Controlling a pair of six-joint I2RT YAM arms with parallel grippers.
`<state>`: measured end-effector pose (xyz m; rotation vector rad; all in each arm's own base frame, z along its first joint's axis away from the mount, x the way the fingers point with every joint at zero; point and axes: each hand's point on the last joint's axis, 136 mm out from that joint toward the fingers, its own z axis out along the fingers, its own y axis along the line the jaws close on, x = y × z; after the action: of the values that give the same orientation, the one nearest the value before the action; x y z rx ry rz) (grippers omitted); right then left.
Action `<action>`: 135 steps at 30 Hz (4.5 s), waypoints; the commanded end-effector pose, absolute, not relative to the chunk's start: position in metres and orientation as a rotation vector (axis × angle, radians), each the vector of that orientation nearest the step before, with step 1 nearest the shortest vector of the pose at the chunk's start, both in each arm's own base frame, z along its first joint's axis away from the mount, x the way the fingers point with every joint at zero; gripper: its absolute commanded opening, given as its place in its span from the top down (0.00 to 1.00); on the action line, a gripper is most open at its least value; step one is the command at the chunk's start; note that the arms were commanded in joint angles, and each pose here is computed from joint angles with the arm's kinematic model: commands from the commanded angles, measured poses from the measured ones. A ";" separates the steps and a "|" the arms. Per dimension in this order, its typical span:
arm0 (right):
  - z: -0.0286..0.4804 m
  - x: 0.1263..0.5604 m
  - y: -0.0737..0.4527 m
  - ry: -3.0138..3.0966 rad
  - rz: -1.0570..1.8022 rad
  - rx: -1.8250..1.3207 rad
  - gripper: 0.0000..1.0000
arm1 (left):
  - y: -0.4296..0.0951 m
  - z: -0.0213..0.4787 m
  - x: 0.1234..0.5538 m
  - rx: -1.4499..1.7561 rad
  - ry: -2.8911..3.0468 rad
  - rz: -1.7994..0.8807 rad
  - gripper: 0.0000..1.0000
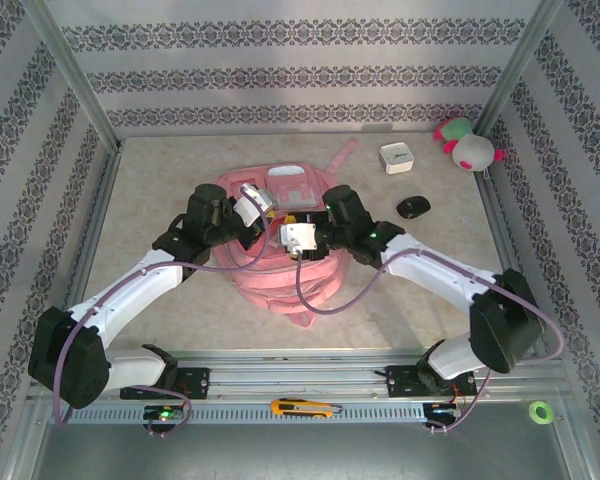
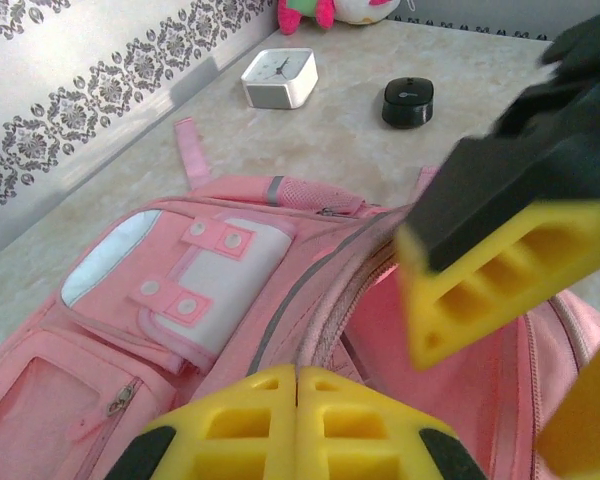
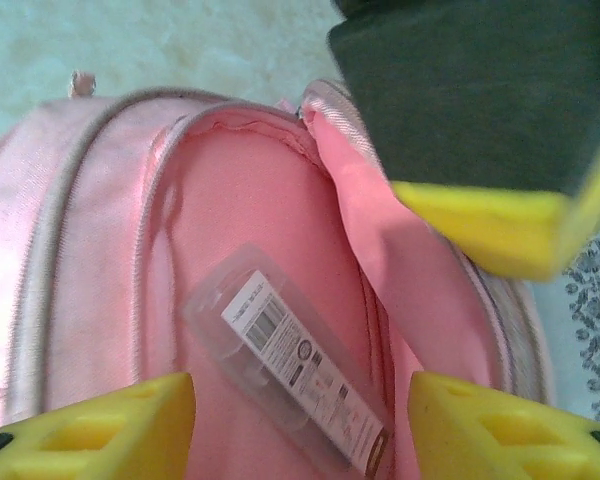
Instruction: Pack books, pencil case, and school supplies into a backpack
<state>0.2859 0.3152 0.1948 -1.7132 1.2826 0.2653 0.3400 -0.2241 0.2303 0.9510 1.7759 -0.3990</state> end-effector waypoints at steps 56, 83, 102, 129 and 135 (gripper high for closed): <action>0.181 0.260 0.251 2.281 1.057 -0.129 0.33 | -0.135 0.176 0.270 1.340 1.958 -0.534 0.25; 0.150 0.241 0.249 2.360 1.100 -0.114 0.32 | -0.132 0.100 0.291 1.786 1.868 -0.475 0.56; 0.113 0.240 0.239 2.439 1.037 0.125 0.33 | -0.126 0.095 0.297 1.539 2.005 -0.366 0.51; 0.092 0.225 0.238 2.437 1.017 0.239 0.36 | -0.143 0.108 0.290 1.347 2.060 -0.558 0.92; 0.090 0.241 0.253 2.327 1.069 0.338 0.41 | -0.157 0.108 0.265 1.381 2.085 -0.650 0.92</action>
<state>0.2224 0.2465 0.0791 0.2458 2.4446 1.0305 0.2943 -0.1392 0.0995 1.3516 2.0766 -0.4972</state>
